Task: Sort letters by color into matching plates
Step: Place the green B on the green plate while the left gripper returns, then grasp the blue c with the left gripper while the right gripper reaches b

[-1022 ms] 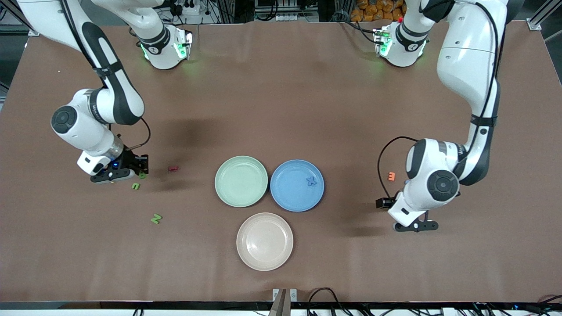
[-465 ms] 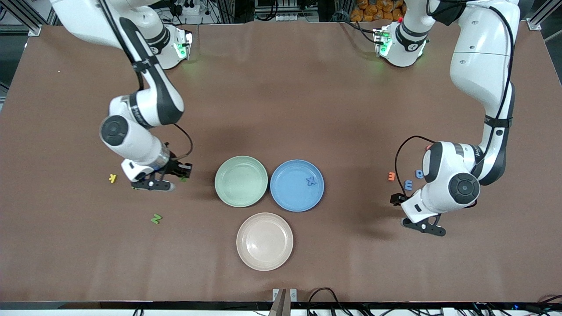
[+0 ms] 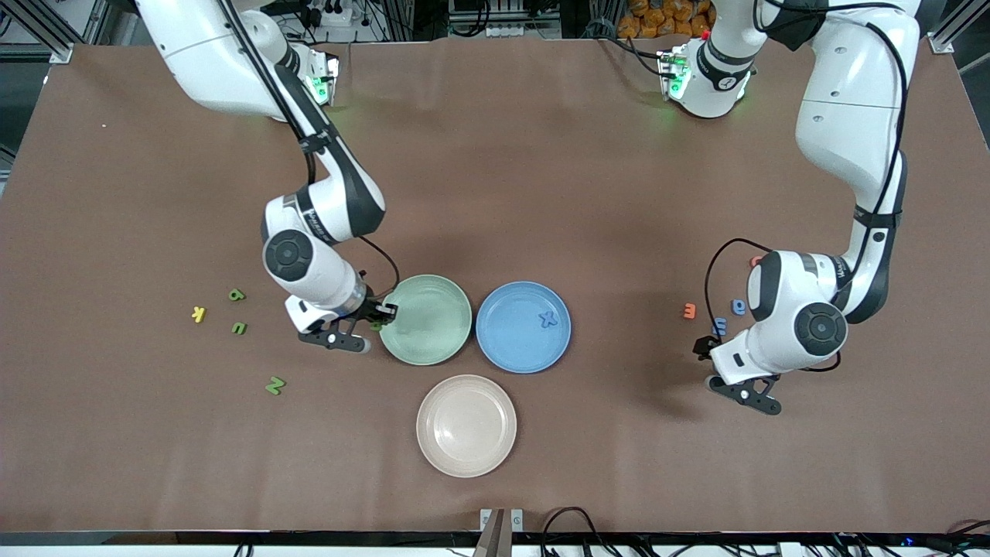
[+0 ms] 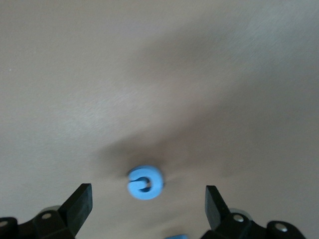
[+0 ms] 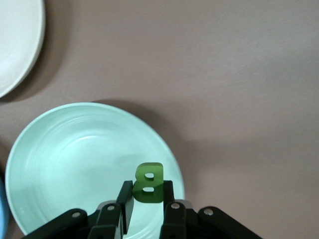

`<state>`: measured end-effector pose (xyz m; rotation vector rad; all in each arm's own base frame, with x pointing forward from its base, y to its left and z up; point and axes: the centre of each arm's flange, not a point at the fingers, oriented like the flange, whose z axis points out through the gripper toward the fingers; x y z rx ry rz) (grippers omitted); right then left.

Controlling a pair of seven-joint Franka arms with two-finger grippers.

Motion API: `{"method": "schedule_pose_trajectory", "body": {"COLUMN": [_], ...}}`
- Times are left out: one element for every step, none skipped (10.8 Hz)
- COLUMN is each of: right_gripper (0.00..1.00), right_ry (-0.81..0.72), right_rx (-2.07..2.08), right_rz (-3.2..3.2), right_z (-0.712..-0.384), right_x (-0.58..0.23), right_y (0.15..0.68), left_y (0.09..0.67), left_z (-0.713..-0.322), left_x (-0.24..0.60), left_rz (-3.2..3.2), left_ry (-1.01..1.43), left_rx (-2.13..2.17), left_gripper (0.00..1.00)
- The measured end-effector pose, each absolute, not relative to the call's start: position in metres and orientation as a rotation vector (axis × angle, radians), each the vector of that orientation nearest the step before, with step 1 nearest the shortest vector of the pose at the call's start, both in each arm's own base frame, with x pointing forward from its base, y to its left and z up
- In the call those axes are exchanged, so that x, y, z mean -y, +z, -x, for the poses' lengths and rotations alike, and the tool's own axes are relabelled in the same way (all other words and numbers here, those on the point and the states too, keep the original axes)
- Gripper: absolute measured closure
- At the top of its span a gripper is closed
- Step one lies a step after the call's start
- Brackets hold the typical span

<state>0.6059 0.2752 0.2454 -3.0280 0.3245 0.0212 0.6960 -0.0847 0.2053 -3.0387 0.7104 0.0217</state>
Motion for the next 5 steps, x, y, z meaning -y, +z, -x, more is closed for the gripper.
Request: {"method": "schedule_pose_trajectory", "body": {"right_gripper": [0.72,0.72,0.72,0.69,0.56], "right_ry": [0.023,0.023,0.026,0.028,0.035], "right_rx": [-0.345,-0.359,-0.358,-0.36,-0.363], "right_rz": [3.025,3.022,3.022,3.022,3.025], "right_z": [-0.605,-0.604,-0.602,-0.601,-0.602], "right_x": [-0.29,-0.304,-0.315,-0.322,-0.322], "right_y": [0.242,0.239,0.235,0.233,0.23], "left_y": [0.202,0.2,0.199,0.196,0.192], "left_z": [-0.696,-0.696,-0.696,-0.695,-0.694], "left_x": [0.07,0.058,0.053,0.056,0.062], "left_rz": [3.031,3.027,3.03,3.049,3.06], "left_ry": [0.024,0.027,0.03,0.033,0.022], "left_rx": [-0.747,-0.77,-0.779,-0.773,-0.775], "left_gripper": [0.0,0.0,0.0,0.0,0.0]}}
